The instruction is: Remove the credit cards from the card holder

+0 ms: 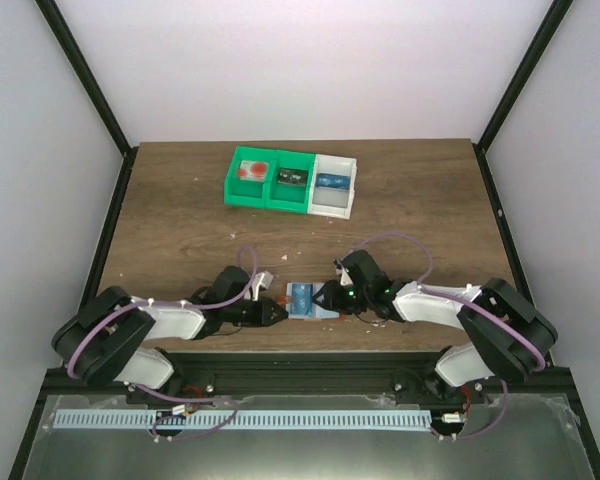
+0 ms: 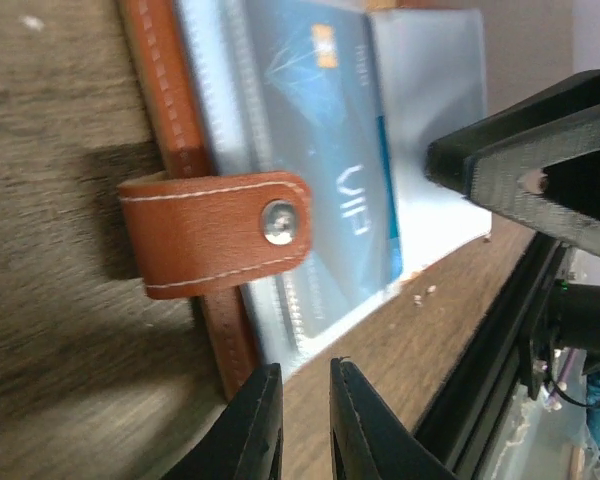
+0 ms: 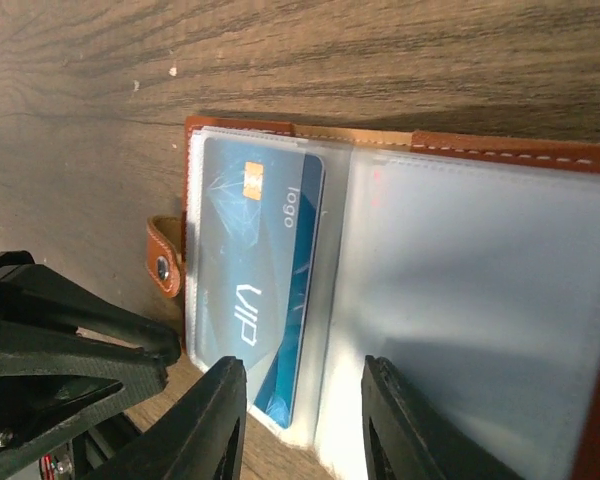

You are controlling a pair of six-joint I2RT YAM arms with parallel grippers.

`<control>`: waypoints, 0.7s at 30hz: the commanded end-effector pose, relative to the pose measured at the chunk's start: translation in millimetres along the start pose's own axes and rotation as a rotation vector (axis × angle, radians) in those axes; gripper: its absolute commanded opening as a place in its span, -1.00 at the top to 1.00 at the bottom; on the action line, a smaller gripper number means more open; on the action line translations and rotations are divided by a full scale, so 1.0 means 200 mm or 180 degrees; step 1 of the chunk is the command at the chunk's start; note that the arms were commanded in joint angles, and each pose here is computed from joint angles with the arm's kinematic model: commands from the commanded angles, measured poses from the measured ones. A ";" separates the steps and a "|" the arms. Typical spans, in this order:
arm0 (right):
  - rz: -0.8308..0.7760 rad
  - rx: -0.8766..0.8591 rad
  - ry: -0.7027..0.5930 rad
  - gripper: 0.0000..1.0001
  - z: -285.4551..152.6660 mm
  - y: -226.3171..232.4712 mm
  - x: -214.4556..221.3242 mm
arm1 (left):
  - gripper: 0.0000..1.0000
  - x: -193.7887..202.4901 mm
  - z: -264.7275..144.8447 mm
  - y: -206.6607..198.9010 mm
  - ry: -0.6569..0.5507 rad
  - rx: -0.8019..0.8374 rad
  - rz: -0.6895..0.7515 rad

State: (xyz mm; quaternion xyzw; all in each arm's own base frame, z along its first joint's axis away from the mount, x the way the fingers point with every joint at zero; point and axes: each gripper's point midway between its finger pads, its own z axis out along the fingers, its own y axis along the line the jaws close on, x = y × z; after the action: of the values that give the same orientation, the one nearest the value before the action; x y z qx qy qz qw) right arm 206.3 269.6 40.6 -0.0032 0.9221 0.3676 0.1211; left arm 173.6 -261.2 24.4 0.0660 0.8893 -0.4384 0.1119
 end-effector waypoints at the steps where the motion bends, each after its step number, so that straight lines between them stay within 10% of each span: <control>1: -0.0076 -0.0146 -0.0098 0.33 -0.03 0.06 -0.01 | 0.66 -0.07 -0.07 -0.10 -0.0209 0.0096 0.0103; 9: 0.0001 -0.0291 -0.0146 0.42 -0.03 0.10 -0.02 | 1.00 -0.13 -0.12 -0.17 -0.0469 0.0208 0.0164; 21: 0.0050 -0.0313 -0.0022 0.43 0.02 0.08 0.01 | 1.00 -0.07 -0.01 -0.11 -0.0192 0.0293 0.0103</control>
State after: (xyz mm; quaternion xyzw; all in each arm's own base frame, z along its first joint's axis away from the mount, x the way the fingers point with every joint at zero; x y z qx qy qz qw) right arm 205.7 278.6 49.2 0.0056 0.9051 0.4062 0.1256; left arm 181.7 -265.6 42.4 0.0586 0.8753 -0.4593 0.1398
